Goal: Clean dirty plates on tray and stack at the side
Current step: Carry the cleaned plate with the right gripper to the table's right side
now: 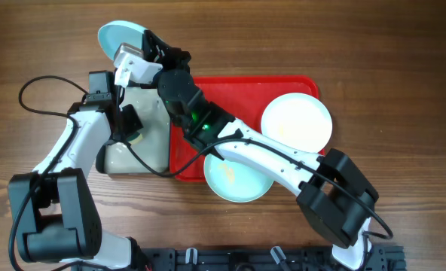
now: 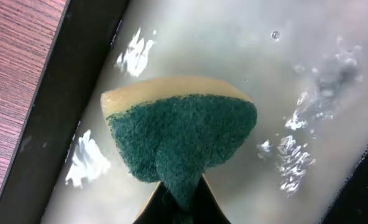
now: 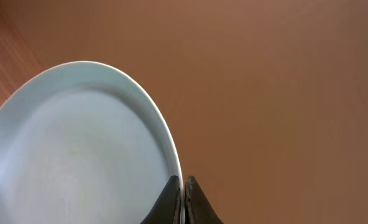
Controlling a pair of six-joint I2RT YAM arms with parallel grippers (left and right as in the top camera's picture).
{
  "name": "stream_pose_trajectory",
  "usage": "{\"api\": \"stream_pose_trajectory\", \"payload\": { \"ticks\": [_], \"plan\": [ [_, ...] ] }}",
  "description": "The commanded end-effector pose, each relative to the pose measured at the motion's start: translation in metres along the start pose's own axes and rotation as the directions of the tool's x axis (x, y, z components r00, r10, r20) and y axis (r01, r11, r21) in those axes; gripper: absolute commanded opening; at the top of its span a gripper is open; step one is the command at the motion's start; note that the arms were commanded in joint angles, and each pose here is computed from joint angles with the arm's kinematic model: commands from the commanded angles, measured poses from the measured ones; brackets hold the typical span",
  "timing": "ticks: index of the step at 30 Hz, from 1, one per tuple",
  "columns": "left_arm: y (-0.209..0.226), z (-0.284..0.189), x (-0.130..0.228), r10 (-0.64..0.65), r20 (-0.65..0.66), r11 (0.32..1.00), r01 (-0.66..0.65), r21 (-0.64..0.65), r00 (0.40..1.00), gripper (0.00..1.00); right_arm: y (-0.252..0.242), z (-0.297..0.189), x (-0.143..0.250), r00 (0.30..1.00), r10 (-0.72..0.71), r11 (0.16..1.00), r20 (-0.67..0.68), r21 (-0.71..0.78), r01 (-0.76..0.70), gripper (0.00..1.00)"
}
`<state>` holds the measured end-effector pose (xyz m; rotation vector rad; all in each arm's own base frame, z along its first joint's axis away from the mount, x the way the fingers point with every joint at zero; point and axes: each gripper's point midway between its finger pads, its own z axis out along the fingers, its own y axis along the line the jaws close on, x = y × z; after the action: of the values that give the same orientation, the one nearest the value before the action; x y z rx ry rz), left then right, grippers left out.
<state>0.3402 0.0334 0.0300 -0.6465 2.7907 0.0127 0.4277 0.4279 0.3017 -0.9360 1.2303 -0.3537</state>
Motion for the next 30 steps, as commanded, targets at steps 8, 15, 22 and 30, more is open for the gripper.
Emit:
{"api": "stream_pose_trajectory", "payload": {
  "ticks": [8,15,22,30],
  "plan": [
    [0.000,0.000,0.002,0.009,-0.004,1.000,-0.009,0.010,1.000,0.04,0.027,0.005,0.090,0.641,0.700,0.693,-0.314,0.082,-0.716,0.04],
    [-0.002,0.000,-0.002,0.009,0.011,1.000,-0.009,0.020,1.000,0.04,-0.012,-0.004,0.124,0.358,0.781,0.335,-0.512,-0.140,-0.932,0.04],
    [-0.002,0.000,-0.002,0.009,0.011,1.000,-0.009,0.020,1.000,0.04,-0.123,-0.086,0.301,-0.040,0.778,0.246,-0.627,0.362,-0.899,0.04],
    [-0.002,0.000,-0.001,0.009,0.008,1.000,-0.009,0.019,1.000,0.04,-0.201,-0.252,0.492,-0.336,0.831,0.278,-0.443,0.855,-0.439,0.04]
  ]
}}
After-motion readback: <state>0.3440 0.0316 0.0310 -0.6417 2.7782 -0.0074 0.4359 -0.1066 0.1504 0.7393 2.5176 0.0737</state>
